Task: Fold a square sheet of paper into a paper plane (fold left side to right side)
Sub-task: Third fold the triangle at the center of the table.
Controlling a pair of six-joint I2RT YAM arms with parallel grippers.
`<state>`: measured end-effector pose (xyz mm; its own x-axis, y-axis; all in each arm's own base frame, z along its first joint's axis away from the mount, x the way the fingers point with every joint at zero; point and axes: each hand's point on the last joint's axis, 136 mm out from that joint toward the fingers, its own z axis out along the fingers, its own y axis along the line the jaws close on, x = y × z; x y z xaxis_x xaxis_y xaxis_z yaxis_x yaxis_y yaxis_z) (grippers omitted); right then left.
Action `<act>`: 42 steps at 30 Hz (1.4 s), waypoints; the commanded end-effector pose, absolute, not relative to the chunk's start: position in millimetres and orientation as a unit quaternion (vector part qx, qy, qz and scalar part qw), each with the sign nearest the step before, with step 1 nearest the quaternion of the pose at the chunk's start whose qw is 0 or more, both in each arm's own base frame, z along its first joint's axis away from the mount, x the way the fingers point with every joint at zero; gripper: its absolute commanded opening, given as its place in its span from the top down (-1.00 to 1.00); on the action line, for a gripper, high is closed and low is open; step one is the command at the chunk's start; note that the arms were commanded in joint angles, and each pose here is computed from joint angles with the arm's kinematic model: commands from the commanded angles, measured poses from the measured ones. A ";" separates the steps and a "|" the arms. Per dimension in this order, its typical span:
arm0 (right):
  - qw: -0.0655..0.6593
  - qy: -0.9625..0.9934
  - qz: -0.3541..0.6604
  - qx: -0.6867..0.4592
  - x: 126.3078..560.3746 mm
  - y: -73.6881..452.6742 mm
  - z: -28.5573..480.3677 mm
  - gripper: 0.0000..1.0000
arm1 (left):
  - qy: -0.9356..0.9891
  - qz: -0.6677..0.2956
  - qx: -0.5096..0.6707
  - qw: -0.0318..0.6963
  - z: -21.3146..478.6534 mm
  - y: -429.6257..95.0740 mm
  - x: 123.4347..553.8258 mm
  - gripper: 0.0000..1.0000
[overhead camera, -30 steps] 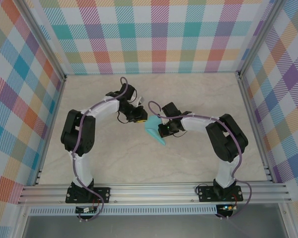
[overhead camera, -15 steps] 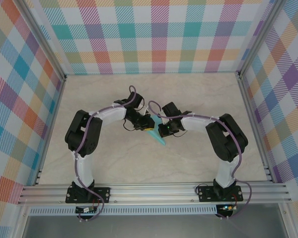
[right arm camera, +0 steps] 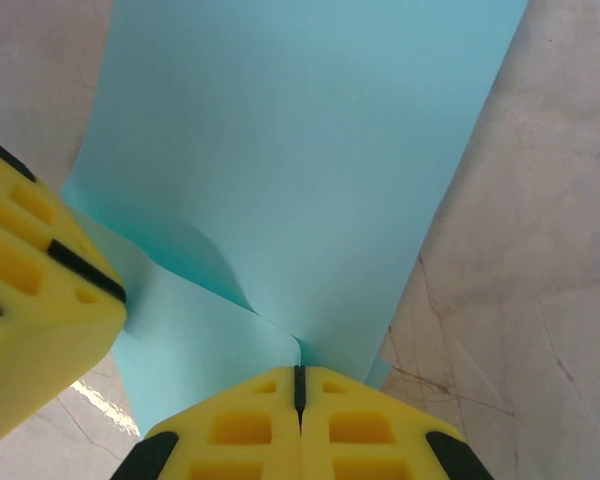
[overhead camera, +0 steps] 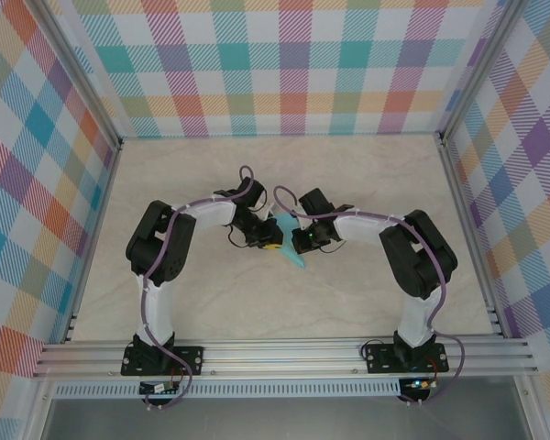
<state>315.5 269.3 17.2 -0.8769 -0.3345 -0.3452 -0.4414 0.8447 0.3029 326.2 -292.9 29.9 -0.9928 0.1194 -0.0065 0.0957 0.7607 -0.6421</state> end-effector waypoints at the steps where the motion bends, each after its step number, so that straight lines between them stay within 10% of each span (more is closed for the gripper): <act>1: 0.083 0.961 0.161 -0.208 294.0 254.2 -7.8 1.00 | -0.942 0.330 -0.060 0.018 23.3 -290.4 323.0 0.70; 15: 0.099 0.958 0.173 -0.208 300.3 261.1 4.2 1.00 | -0.951 0.303 -0.051 0.030 1.7 -279.0 313.8 0.72; 28: 0.176 0.943 0.191 -0.208 312.7 259.1 88.1 0.28 | -0.952 0.301 -0.051 0.032 0.5 -278.2 313.1 0.73; 42: 0.066 0.915 0.347 -0.196 262.9 296.4 86.1 0.50 | -0.952 0.301 -0.052 0.029 3.3 -278.9 314.5 0.74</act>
<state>267.5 287.3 86.5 -0.9009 -0.3131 -0.3006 -0.4318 0.7161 0.5484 322.8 -287.6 19.8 -0.9935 0.1138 -0.0044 0.0916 0.7761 -0.6240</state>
